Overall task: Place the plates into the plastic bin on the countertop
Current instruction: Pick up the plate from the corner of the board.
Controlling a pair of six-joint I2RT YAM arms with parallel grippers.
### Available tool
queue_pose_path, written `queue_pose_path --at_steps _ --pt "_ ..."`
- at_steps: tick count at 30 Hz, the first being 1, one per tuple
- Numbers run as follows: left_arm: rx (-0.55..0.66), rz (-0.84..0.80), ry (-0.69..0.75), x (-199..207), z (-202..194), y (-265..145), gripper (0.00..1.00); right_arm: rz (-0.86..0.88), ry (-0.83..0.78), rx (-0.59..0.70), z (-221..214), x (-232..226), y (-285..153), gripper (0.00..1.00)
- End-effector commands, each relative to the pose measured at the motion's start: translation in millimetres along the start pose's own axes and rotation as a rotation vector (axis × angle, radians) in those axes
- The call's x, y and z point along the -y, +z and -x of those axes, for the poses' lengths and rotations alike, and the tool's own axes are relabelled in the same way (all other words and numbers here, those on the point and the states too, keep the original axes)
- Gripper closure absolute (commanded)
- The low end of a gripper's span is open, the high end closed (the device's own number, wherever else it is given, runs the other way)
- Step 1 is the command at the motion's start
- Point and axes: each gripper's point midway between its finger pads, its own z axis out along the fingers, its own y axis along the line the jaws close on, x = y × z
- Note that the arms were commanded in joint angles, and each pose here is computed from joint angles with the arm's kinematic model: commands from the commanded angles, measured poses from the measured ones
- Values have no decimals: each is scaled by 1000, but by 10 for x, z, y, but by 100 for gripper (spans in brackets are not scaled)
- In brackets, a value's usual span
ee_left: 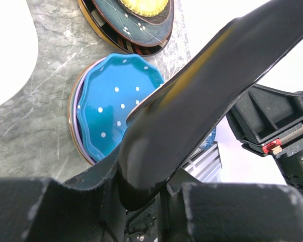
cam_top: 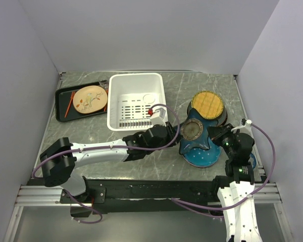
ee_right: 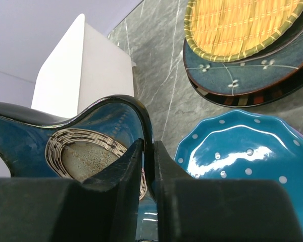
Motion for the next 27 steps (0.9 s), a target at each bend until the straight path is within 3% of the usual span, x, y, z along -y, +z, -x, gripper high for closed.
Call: queue_pose_path --at_steps 1,3,13,21,27 --pt "53 -42 48 222 226 -89 99 180 -26 62 212 -434 -67 70" --pt "62 -43 43 222 272 -108 99 179 -23 57 190 -419 -55 63" --pt "94 -38 22 176 500 -143 99 194 -26 40 147 -427 -51 51" --pt "123 -43 16 195 713 -172 99 228 -36 29 127 -483 -74 29" --pt "145 -60 25 254 831 -217 99 236 -34 23 110 -488 -69 25"
